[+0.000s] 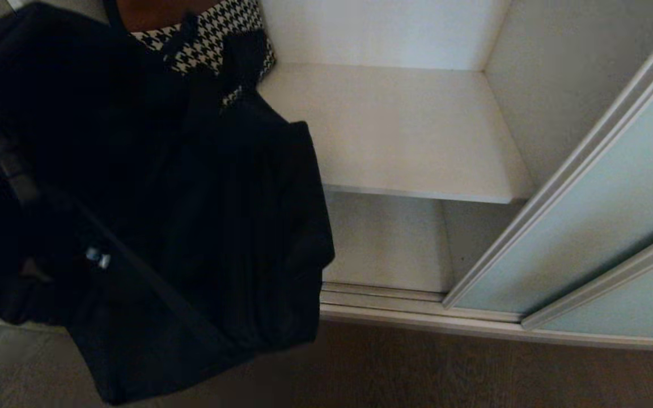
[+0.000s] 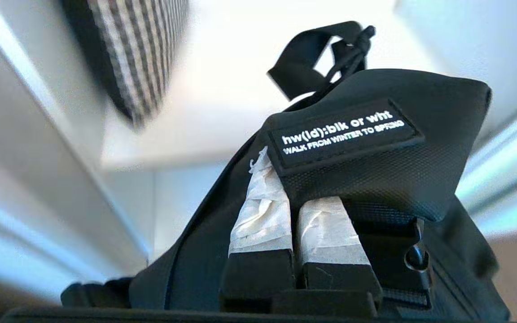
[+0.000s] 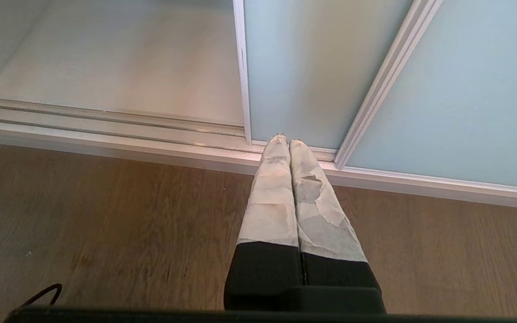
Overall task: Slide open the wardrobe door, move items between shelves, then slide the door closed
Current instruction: Place the basket on the higher shelf
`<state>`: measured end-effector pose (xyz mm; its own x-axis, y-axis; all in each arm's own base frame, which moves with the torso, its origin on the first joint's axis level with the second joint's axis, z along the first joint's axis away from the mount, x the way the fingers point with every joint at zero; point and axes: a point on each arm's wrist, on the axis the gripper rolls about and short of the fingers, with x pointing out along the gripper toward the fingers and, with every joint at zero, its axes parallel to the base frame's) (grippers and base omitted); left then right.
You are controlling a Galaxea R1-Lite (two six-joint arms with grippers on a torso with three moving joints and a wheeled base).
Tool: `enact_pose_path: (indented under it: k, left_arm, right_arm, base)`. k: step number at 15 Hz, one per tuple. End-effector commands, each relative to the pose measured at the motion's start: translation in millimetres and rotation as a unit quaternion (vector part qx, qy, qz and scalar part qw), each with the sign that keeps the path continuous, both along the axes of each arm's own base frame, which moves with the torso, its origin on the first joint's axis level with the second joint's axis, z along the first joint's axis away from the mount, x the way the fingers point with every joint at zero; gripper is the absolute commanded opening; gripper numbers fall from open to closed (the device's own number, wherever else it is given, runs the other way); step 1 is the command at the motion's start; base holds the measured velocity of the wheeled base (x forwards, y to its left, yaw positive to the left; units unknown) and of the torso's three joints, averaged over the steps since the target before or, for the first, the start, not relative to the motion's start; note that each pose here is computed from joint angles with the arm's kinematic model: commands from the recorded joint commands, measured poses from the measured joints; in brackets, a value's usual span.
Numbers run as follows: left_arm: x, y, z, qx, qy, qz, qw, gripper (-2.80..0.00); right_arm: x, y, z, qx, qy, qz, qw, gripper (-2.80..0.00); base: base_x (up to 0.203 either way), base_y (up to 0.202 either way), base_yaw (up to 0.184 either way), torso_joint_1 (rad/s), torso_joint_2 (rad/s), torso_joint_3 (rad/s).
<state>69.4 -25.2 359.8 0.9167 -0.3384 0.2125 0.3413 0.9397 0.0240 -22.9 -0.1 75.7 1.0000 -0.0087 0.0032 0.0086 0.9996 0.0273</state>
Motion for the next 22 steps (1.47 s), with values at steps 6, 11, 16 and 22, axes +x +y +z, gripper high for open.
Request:
enact_pose_path:
  k: [6,11,16,22]
  left_arm:
    - [45.7,-22.8,56.4,0.017,-0.049,-0.021,0.9985,-2.80]
    - [100.3,-61.5,89.7,-0.002,-0.079,-0.049,0.9957,-2.80]
    - [173.5,-108.6,104.2,-0.053,-0.143,-0.018,0.9882,-2.80]
    - [236.2,-141.8,71.8,-0.116,-0.220,0.029,0.9683,-2.80]
  right_arm:
    - [0.2,0.0,-0.3,0.000,0.001,0.000,1.000,-2.80]
    - [0.2,0.0,-0.3,0.000,0.001,0.000,1.000,-2.80]
    - [0.2,0.0,-0.3,0.000,0.001,0.000,1.000,-2.80]
    - [0.2,0.0,-0.3,-0.001,0.001,0.000,1.000,-2.80]
  base:
    - [0.000,0.000,0.000,0.000,0.00,0.000]
    - [0.000,0.000,0.000,0.000,0.00,0.000]
    - [0.000,0.000,0.000,0.000,0.00,0.000]
    - [0.000,0.000,0.000,0.000,0.00,0.000]
